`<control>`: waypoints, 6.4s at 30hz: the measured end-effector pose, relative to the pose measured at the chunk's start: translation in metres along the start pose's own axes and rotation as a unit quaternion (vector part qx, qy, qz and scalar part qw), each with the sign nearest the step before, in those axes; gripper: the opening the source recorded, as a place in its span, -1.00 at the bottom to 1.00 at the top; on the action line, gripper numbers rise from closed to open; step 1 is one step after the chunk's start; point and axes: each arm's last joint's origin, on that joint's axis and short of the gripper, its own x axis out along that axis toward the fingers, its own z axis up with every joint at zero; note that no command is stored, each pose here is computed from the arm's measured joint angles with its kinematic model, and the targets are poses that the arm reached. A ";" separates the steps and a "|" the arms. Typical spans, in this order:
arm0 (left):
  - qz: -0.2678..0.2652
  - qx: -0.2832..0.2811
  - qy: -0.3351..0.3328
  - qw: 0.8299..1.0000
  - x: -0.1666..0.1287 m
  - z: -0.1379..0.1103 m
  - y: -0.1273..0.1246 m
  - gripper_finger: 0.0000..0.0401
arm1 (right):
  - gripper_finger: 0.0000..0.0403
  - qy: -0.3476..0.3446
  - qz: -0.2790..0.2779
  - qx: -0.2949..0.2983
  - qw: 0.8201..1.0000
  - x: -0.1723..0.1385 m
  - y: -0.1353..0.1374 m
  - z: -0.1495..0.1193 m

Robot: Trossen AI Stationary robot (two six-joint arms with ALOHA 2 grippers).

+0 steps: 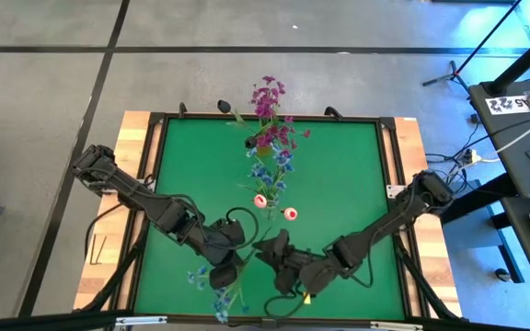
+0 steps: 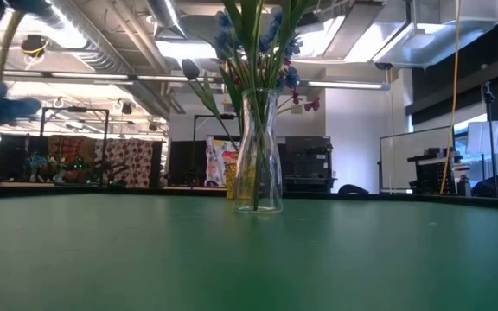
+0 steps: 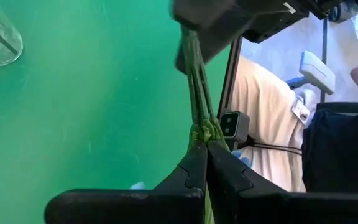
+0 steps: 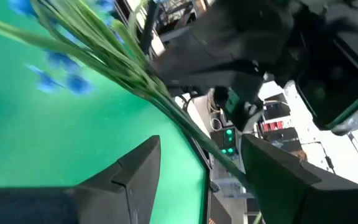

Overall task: Sort flowers into vase by color
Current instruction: Put the blue flowers into the transparent vase

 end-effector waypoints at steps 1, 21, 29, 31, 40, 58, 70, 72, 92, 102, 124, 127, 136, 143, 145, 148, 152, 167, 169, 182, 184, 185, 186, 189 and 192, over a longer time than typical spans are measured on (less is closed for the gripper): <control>0.000 0.000 0.000 1.000 0.000 0.000 0.000 -1.00 | 0.09 0.000 -0.001 0.001 1.000 0.000 0.000 0.000; -0.002 0.004 0.002 1.000 0.000 -0.001 -0.001 -1.00 | -0.97 0.007 0.001 -0.004 1.000 -0.001 0.001 -0.001; -0.021 0.021 -0.004 1.000 -0.001 -0.004 -0.007 -1.00 | -0.99 0.021 -0.004 0.000 1.000 0.000 0.002 -0.002; -0.024 0.021 -0.006 0.999 -0.001 -0.003 -0.008 -1.00 | -0.99 0.025 -0.005 -0.002 1.000 -0.001 0.002 -0.003; -0.016 0.033 -0.005 0.999 -0.001 -0.005 -0.008 -1.00 | -0.96 0.031 0.005 -0.011 0.999 -0.001 0.004 -0.005; -0.007 0.002 -0.008 1.000 0.001 0.007 0.003 -1.00 | -0.13 0.014 0.034 -0.064 0.997 -0.016 0.017 0.004; -0.007 0.001 -0.004 1.000 0.001 0.007 0.004 -1.00 | -0.14 -0.008 0.019 -0.075 0.997 -0.010 0.009 0.005; -0.004 0.000 -0.006 1.000 0.001 0.008 0.004 -1.00 | -0.14 -0.010 0.020 -0.074 0.997 -0.010 0.009 0.006; 0.000 -0.002 -0.011 1.000 0.001 0.012 0.007 -1.00 | -0.14 0.020 -0.004 -0.062 0.998 0.012 -0.006 -0.010; 0.001 -0.002 -0.010 1.000 0.001 0.012 0.008 -1.00 | -0.45 0.015 -0.003 -0.057 0.998 0.008 -0.001 -0.006; -0.002 0.038 -0.023 0.999 -0.010 0.013 0.007 -1.00 | -0.92 0.026 0.002 -0.063 0.998 0.006 0.004 -0.007; -0.003 0.052 -0.041 0.998 -0.021 0.013 0.006 -1.00 | -0.88 0.034 -0.009 -0.061 0.998 0.002 0.005 -0.003; 0.005 0.099 -0.083 0.992 -0.040 0.013 0.005 -0.99 | -0.91 0.020 -0.009 -0.069 0.997 -0.016 0.015 0.010; 0.021 0.123 -0.102 0.987 -0.040 0.017 0.007 -0.68 | -0.92 0.024 -0.011 -0.065 0.998 -0.016 0.015 0.010; 0.032 0.129 -0.116 0.984 -0.040 0.020 0.008 -0.58 | -0.93 0.025 -0.013 -0.062 0.998 -0.017 0.014 0.010; 0.037 0.127 -0.123 0.984 -0.042 0.024 0.012 -0.44 | -0.93 0.017 -0.016 -0.030 0.999 -0.021 0.006 0.010; 0.040 0.124 -0.156 0.979 -0.057 0.028 0.014 -0.32 | -0.91 -0.015 -0.007 0.033 0.999 -0.037 -0.017 0.011; 0.096 0.158 -0.293 0.938 -0.124 0.016 0.013 -0.28 | -0.94 -0.224 0.101 0.216 0.945 -0.111 -0.102 -0.003; 0.102 0.161 -0.293 0.937 -0.123 0.014 0.011 -0.28 | -0.94 -0.248 0.104 0.229 0.936 -0.119 -0.107 -0.009; 0.152 0.189 -0.289 0.926 -0.096 0.010 0.002 -0.28 | -0.94 -0.398 -0.045 0.353 0.845 -0.157 -0.097 -0.091; 0.165 0.199 -0.288 0.922 -0.090 0.011 0.002 -0.28 | -0.94 -0.410 -0.075 0.373 0.829 -0.156 -0.092 -0.105; 0.172 0.203 -0.291 0.919 -0.088 0.011 0.001 -0.28 | -0.93 -0.414 -0.090 0.383 0.821 -0.154 -0.091 -0.112; 0.179 0.206 -0.294 0.916 -0.087 0.012 0.001 -0.28 | -0.93 -0.416 -0.104 0.395 0.812 -0.152 -0.089 -0.119; 0.187 0.214 -0.307 0.908 -0.082 0.017 -0.001 -0.28 | -0.94 -0.404 -0.123 0.414 0.806 -0.142 -0.082 -0.136; 0.186 0.226 -0.318 0.902 -0.079 0.020 -0.005 -0.28 | -0.94 -0.388 -0.129 0.428 0.806 -0.132 -0.079 -0.151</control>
